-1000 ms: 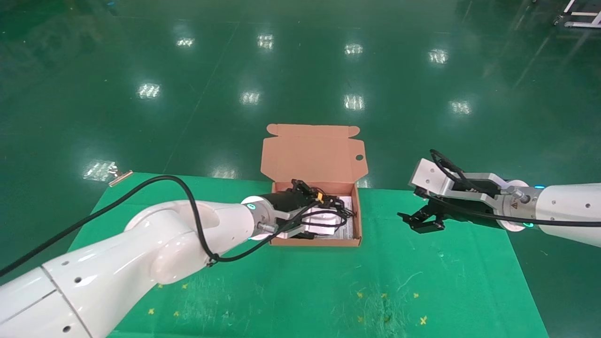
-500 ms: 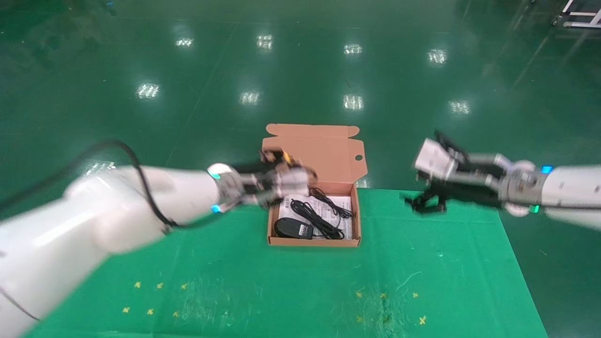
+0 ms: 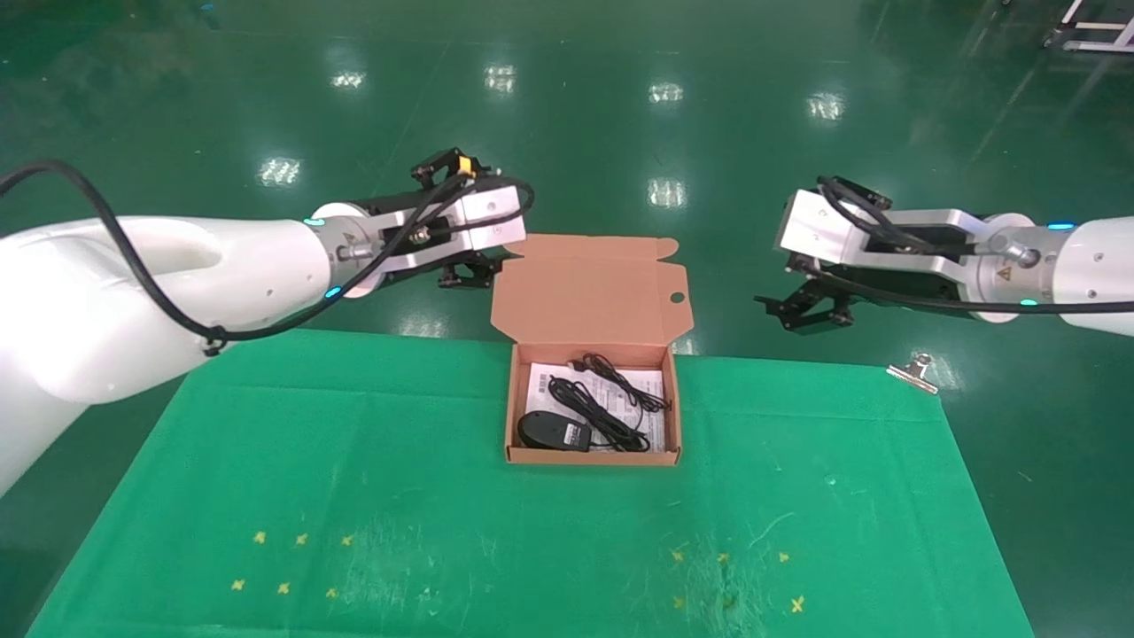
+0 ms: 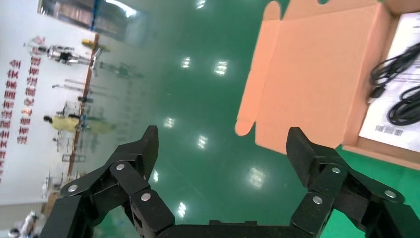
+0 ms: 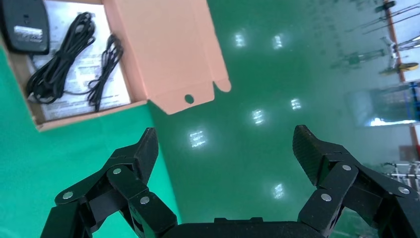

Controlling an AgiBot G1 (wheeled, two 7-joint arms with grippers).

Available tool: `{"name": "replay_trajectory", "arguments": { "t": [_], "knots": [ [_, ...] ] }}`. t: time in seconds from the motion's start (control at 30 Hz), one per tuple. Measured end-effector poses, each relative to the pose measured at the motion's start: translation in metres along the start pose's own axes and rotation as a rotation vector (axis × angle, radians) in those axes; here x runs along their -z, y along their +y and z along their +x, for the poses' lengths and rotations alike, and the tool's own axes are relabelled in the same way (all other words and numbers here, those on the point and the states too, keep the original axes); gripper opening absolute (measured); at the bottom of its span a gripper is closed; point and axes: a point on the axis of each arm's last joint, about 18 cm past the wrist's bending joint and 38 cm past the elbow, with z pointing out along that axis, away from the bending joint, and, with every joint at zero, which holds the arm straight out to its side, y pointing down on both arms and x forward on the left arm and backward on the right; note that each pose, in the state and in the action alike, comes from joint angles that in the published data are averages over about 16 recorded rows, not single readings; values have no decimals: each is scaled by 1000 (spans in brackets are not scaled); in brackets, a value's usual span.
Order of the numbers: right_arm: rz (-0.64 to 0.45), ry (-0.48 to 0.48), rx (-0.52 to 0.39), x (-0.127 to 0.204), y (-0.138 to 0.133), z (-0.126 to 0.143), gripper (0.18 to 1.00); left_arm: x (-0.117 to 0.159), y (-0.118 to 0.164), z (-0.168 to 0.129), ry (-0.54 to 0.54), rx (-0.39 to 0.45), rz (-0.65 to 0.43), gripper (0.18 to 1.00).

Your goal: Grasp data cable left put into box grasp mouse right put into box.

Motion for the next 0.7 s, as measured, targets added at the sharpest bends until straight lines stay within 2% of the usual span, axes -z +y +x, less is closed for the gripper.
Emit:
{"name": "replay_trajectory", "arguments": {
  "t": [0.33, 0.7],
  "knots": [
    [92, -110, -108, 9, 1, -30, 1001, 20, 31, 30, 137, 203, 12, 978],
    [228, -243, -240, 27, -3, -65, 1001, 56, 51, 64, 307, 424, 92, 1000]
  ]
}}
